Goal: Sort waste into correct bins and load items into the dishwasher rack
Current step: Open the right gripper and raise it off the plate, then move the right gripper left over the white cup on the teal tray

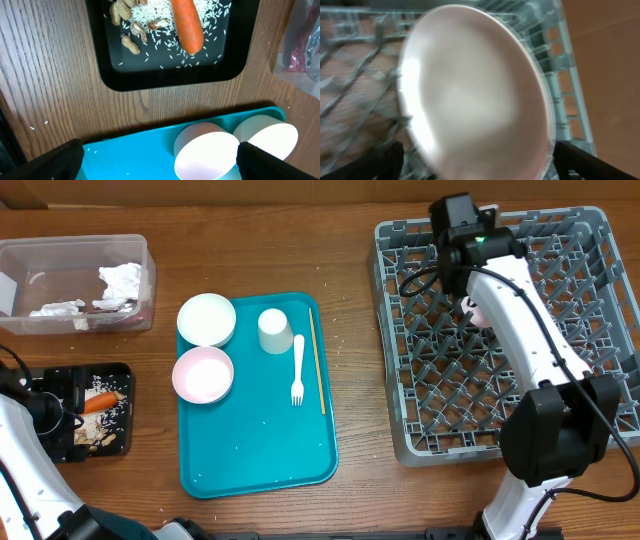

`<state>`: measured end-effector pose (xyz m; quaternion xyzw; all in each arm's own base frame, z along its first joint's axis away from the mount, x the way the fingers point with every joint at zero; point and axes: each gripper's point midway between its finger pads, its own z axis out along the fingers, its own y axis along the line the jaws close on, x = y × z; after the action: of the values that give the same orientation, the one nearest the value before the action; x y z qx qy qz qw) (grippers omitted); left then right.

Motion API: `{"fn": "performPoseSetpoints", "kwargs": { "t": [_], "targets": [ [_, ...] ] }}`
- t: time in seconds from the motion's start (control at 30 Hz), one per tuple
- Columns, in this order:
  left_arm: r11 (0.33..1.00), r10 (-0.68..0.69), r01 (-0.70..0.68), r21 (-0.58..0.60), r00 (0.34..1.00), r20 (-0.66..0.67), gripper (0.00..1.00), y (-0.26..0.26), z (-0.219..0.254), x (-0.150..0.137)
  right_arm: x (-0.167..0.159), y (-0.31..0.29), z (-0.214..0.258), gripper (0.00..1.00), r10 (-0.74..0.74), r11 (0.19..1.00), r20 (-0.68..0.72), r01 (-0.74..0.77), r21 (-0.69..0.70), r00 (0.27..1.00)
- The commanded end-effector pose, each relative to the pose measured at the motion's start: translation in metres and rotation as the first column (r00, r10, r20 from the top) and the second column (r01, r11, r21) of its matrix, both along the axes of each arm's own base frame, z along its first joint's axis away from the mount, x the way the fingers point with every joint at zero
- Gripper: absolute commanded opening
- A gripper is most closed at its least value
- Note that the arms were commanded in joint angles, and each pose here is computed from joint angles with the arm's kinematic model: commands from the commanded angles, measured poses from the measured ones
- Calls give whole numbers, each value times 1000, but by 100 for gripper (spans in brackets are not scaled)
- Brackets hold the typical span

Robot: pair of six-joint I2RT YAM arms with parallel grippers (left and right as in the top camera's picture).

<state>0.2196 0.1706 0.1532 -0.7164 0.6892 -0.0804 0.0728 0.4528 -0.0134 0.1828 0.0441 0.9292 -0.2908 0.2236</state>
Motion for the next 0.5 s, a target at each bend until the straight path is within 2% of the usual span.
{"fn": "performPoseSetpoints", "kwargs": {
  "t": [0.0,0.1,0.2,0.3,0.47],
  "targets": [
    [1000,22,-22,-2,1000,-15,100,1,-3,-3,3,15,42,100,-61,986,143,37,163,988],
    [1000,22,-22,-2,1000,-15,100,1,-3,-3,-1,33,69,100,-57,951,181,-2,310,982],
    [1000,22,-22,-2,1000,-15,100,1,-3,-3,-8,65,95,100,13,872,203,-110,477,979],
    [1000,22,-22,-2,1000,-15,100,1,-3,-3,-21,106,118,100,107,730,225,-230,644,969],
    [1000,22,-22,-2,1000,-15,100,1,-3,-3,-44,171,141,100,273,416,259,-356,837,927]
  ]
}}
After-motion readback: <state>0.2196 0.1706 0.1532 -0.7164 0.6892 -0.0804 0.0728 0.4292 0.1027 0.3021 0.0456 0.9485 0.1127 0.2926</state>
